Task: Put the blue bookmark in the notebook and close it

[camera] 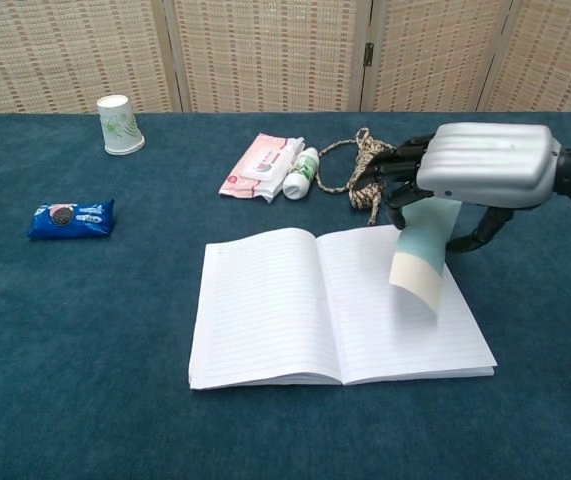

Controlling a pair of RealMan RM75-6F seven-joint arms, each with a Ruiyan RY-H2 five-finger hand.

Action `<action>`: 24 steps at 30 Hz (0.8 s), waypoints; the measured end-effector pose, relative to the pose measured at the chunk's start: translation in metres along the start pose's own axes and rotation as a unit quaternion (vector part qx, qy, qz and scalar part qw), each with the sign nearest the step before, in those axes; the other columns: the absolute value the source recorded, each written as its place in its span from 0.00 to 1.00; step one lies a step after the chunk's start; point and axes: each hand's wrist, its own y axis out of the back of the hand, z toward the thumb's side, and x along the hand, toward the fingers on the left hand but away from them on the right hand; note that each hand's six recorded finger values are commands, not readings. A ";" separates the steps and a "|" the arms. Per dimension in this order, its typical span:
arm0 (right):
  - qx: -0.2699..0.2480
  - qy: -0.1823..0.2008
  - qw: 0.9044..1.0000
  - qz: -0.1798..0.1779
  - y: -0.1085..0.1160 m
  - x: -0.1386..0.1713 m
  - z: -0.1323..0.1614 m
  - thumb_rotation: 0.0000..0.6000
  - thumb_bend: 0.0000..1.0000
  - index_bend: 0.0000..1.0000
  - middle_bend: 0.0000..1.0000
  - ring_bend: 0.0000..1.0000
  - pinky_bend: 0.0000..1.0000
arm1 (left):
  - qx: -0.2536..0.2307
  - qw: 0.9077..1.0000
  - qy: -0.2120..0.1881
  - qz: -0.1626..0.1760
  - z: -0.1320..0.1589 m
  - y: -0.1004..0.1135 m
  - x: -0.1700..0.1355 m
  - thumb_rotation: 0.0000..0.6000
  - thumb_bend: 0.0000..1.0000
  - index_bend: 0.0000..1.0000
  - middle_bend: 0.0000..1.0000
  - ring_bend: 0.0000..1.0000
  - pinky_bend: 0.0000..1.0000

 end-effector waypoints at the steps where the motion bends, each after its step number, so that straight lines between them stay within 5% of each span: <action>1: 0.007 0.013 1.000 -0.004 0.001 -0.003 0.002 1.00 0.23 0.49 0.14 0.11 0.21 | 0.000 1.000 0.001 0.000 0.000 0.000 0.000 1.00 0.19 0.19 0.07 0.00 0.00; 9: 0.006 0.097 0.994 -0.044 0.007 -0.021 0.018 1.00 0.22 0.46 0.12 0.11 0.23 | -0.001 1.000 0.011 -0.003 -0.005 -0.001 0.004 1.00 0.19 0.19 0.07 0.00 0.00; 24: -0.004 0.161 0.987 -0.013 -0.014 -0.030 0.035 1.00 0.23 0.44 0.09 0.11 0.23 | -0.001 1.000 0.026 0.001 -0.012 0.000 0.010 1.00 0.19 0.19 0.07 0.00 0.00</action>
